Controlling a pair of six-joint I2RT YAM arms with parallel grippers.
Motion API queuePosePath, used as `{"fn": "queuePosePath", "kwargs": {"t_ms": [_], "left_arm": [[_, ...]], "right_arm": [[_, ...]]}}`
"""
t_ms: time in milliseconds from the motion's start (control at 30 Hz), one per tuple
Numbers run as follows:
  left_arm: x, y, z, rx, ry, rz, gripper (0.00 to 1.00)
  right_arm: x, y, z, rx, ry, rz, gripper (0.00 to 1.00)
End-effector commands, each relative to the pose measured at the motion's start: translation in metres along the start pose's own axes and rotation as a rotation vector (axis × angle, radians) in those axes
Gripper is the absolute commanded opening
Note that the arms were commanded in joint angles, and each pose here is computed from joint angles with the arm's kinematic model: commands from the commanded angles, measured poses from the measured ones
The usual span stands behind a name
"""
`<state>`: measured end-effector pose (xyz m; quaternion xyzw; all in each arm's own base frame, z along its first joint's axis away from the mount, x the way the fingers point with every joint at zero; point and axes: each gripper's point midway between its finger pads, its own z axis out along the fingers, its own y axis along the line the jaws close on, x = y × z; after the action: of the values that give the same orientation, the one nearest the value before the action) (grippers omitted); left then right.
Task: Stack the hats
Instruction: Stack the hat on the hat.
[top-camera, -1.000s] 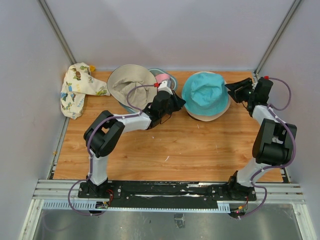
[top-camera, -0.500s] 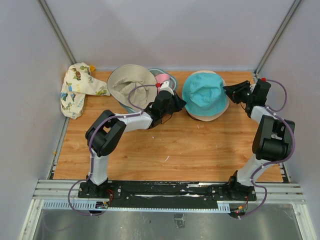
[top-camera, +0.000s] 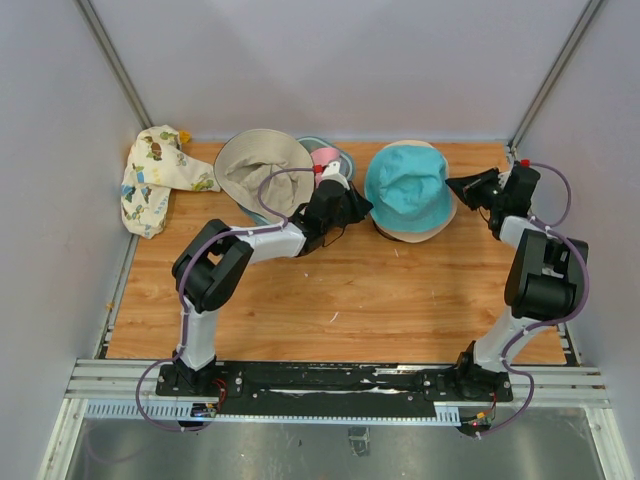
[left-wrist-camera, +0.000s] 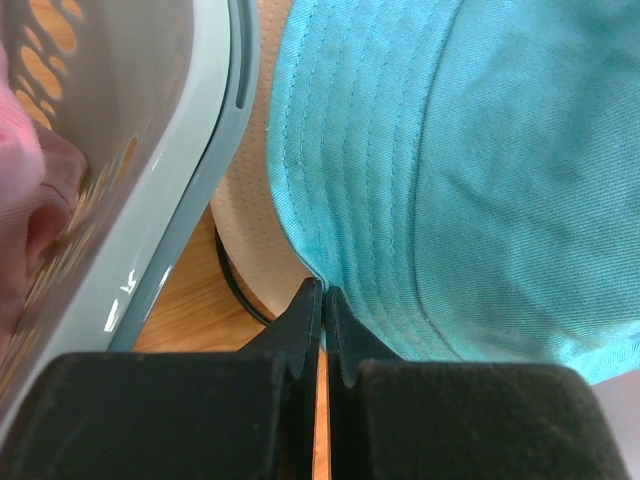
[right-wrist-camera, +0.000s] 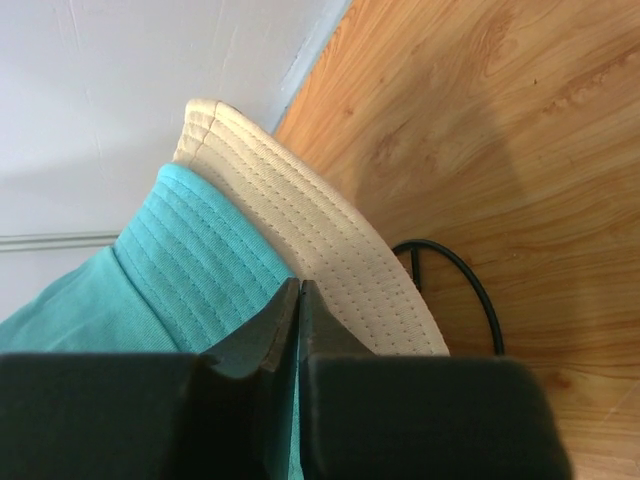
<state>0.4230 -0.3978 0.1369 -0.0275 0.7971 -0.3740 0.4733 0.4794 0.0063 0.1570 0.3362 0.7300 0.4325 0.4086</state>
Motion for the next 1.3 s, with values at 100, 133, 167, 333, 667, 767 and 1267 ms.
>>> {"fn": "queuePosePath", "kwargs": {"t_ms": [100,133,167,333,667,767,1267], "left_arm": [[0.011,0.005,0.003,-0.025,0.027,0.041,0.01],[0.011,0.006,0.002,-0.029,0.028,0.045,0.00],[0.011,0.006,0.002,-0.030,0.026,0.046,0.00],[0.004,0.006,0.002,-0.048,0.018,0.080,0.00],[-0.007,0.007,0.006,-0.052,0.040,0.122,0.01],[-0.009,0.006,0.006,-0.042,0.046,0.127,0.00],[-0.022,0.011,0.026,-0.024,0.123,0.173,0.00]], "right_arm": [[0.018,-0.006,0.006,-0.005,0.042,-0.010,0.01],[0.018,-0.007,0.005,-0.003,0.041,-0.009,0.00],[0.017,-0.008,0.005,-0.003,0.037,-0.010,0.01],[0.008,-0.001,-0.003,0.013,0.009,-0.040,0.23],[-0.013,0.027,-0.026,0.038,-0.081,-0.119,0.51],[-0.019,0.042,-0.028,0.008,-0.094,-0.127,0.58],[-0.019,0.028,-0.004,-0.063,-0.042,-0.123,0.66]]}}
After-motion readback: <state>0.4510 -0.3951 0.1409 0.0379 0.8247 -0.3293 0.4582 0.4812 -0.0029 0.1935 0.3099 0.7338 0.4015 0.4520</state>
